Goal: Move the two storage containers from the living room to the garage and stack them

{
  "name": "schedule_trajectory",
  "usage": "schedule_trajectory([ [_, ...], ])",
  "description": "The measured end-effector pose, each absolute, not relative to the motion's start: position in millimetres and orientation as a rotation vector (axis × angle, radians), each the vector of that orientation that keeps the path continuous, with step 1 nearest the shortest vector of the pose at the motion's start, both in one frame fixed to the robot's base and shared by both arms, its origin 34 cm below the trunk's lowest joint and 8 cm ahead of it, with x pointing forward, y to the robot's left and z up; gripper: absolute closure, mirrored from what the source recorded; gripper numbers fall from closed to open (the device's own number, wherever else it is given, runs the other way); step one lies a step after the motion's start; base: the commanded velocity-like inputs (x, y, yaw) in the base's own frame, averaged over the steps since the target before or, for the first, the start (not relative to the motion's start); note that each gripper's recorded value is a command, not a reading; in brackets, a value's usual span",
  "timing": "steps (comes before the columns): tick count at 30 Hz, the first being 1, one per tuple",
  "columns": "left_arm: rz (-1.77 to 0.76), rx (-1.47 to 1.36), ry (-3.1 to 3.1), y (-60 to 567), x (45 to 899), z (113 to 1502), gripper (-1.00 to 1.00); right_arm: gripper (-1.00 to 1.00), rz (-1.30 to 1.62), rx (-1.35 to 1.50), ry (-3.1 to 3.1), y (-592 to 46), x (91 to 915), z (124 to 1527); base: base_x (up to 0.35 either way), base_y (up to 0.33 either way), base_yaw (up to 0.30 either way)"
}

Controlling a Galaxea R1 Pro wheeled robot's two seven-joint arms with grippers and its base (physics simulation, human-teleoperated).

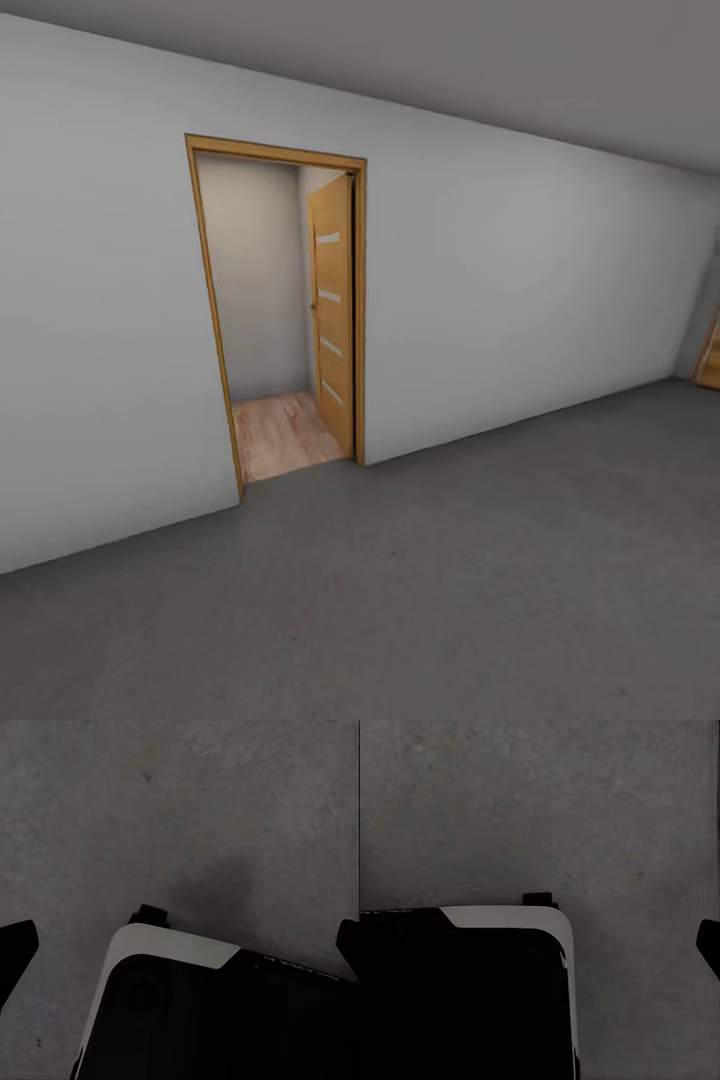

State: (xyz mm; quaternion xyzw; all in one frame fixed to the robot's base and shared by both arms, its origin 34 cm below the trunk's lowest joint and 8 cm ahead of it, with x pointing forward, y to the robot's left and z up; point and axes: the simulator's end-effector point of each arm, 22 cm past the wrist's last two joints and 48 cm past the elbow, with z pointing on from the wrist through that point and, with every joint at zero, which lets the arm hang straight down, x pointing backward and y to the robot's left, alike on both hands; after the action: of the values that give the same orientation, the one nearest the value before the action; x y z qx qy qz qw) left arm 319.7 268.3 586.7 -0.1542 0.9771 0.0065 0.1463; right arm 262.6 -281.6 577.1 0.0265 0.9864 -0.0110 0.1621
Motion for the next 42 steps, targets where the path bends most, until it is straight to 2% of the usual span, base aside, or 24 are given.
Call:
schedule_trajectory([
  [42, 0.017, -0.444, 2.818, 268.0, 318.6, 586.4, -1.00, -1.00, -0.022, 0.059, 2.825, -276.9, 261.0, 576.4, 0.323, 0.000, -0.011],
])
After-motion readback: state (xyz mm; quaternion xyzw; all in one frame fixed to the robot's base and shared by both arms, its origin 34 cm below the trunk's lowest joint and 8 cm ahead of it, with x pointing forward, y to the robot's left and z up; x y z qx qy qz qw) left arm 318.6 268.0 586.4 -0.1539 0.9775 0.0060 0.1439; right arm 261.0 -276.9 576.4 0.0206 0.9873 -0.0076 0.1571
